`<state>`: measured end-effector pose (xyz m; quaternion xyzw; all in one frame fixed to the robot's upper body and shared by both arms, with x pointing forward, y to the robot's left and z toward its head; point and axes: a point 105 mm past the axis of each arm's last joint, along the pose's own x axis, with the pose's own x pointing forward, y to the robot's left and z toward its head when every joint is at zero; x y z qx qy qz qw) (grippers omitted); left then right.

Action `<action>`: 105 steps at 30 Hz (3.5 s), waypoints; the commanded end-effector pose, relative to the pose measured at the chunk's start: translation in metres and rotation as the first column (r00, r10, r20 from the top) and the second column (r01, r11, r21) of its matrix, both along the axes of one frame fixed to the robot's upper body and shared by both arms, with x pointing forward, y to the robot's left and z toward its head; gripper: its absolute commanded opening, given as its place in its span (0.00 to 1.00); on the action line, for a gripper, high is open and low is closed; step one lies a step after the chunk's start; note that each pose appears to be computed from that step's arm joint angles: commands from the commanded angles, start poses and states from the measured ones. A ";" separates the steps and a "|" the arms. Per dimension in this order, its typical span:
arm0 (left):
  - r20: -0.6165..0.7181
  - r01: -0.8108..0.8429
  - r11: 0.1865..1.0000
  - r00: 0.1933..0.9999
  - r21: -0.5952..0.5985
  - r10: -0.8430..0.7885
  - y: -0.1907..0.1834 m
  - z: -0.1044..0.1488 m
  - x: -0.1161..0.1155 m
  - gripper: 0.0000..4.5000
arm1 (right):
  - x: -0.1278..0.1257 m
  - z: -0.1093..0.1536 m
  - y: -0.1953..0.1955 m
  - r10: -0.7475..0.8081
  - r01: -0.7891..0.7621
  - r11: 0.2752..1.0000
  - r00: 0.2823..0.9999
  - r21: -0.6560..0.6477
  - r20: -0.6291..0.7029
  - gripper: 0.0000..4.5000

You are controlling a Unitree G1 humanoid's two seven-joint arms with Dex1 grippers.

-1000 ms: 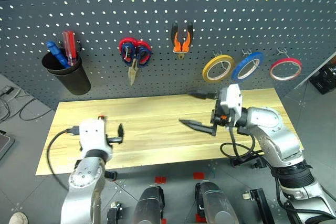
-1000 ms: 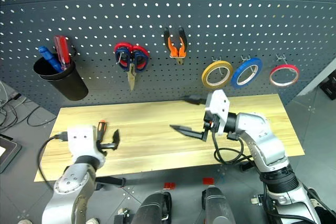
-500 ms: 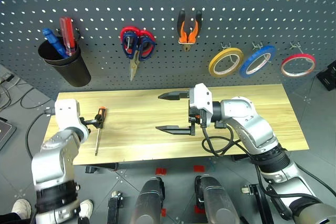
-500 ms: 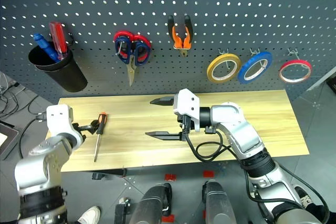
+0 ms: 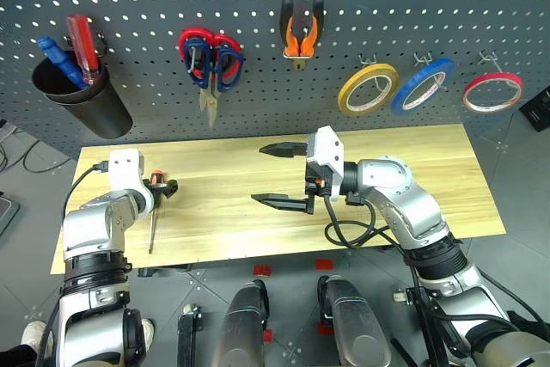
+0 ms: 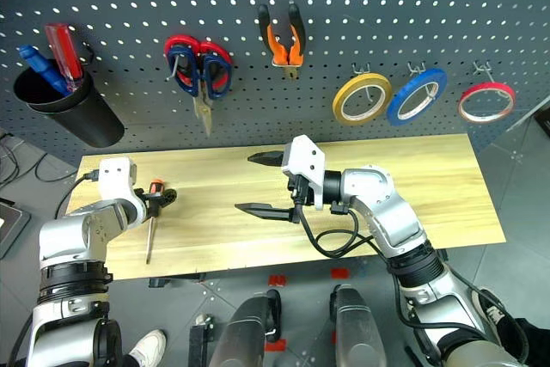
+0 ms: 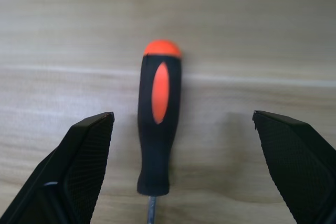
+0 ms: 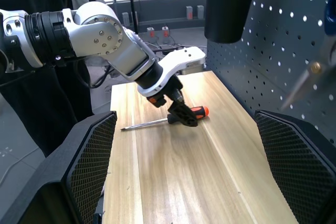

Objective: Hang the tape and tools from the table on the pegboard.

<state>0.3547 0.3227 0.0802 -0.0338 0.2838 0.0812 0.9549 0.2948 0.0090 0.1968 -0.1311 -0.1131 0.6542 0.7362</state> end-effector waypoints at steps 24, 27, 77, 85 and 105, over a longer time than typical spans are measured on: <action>-0.005 0.045 0.999 0.999 0.012 -0.045 0.015 0.010 0.013 0.21 | 0.000 0.014 0.000 -0.018 0.018 0.999 1.000 0.049 0.012 1.00; -0.003 0.046 0.999 0.999 0.011 -0.046 0.015 0.010 0.013 0.21 | 0.002 0.014 0.000 -0.019 0.019 0.999 1.000 0.049 0.015 1.00; 0.838 -0.564 0.625 0.430 0.539 -0.335 -0.095 0.295 -0.049 0.21 | 0.007 0.113 -0.035 -0.139 0.180 0.846 0.983 0.501 -0.118 1.00; 0.856 -0.566 0.650 0.420 0.507 -0.302 -0.087 0.294 -0.032 0.21 | 0.012 0.107 -0.035 -0.177 0.213 0.848 0.977 0.485 -0.118 1.00; 0.855 -0.526 0.781 0.519 0.336 -0.018 -0.054 0.239 -0.024 0.49 | 0.022 0.095 -0.040 -0.223 0.261 0.859 0.965 0.440 -0.137 1.00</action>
